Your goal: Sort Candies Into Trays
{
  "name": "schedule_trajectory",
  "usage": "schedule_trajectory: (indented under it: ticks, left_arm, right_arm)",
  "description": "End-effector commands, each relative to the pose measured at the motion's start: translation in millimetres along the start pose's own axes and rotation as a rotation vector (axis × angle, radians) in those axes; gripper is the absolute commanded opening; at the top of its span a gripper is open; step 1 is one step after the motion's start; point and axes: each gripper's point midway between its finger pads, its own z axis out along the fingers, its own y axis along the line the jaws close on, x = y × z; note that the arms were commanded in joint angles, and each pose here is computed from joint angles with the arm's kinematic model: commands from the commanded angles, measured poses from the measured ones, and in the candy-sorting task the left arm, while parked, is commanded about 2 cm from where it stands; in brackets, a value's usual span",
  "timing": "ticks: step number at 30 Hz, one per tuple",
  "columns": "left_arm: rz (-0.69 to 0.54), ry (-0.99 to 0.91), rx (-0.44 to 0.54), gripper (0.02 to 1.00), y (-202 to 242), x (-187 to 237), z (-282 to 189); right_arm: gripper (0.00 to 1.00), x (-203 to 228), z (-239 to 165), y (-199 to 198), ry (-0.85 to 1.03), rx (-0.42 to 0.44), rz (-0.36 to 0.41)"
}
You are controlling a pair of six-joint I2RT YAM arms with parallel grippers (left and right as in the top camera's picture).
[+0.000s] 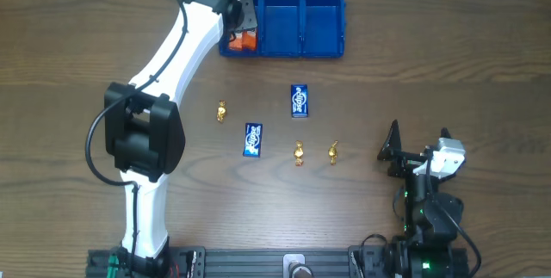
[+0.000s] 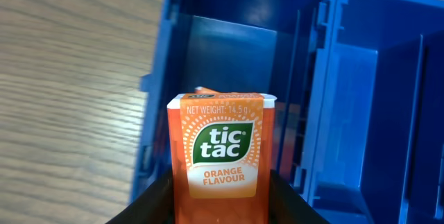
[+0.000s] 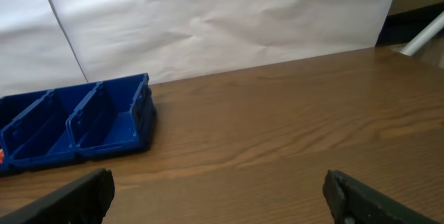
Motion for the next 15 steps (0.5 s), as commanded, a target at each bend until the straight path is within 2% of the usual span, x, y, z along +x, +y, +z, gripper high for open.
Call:
schedule_trajectory:
  ticks: [1,4,5,6,8,12,15]
  left_arm:
    - [0.029,0.028,0.014,0.384,-0.7,6.9,8.3]
    - [0.029,0.028,0.013,0.575,-0.5,7.0,8.3]
    - [0.029,0.028,0.013,0.709,-0.5,7.0,8.3]
    - [0.026,0.027,0.011,0.787,0.9,6.2,8.3]
    - [0.016,0.02,0.008,0.89,5.4,2.3,2.7]
    - [-0.01,-0.112,0.0,0.917,15.7,-24.3,-63.7]
    - [-0.041,-0.296,0.003,0.939,35.2,-37.2,-148.7]
  right_arm:
    - [0.998,0.6,-0.4,1.6,-0.001,-0.005,-0.013]
    - [0.998,0.6,-0.4,1.6,-0.001,-0.005,-0.013]
    - [0.998,0.6,-0.4,1.6,-0.001,-0.005,-0.013]
    - [0.998,0.5,-0.4,1.6,-0.001,-0.005,-0.013]
    - [0.998,0.5,-0.4,1.6,-0.001,-0.005,-0.013]
    - [0.998,0.6,-0.4,1.6,-0.001,-0.005,-0.013]
    - [0.998,0.6,-0.4,1.6,-0.001,-0.005,-0.013]
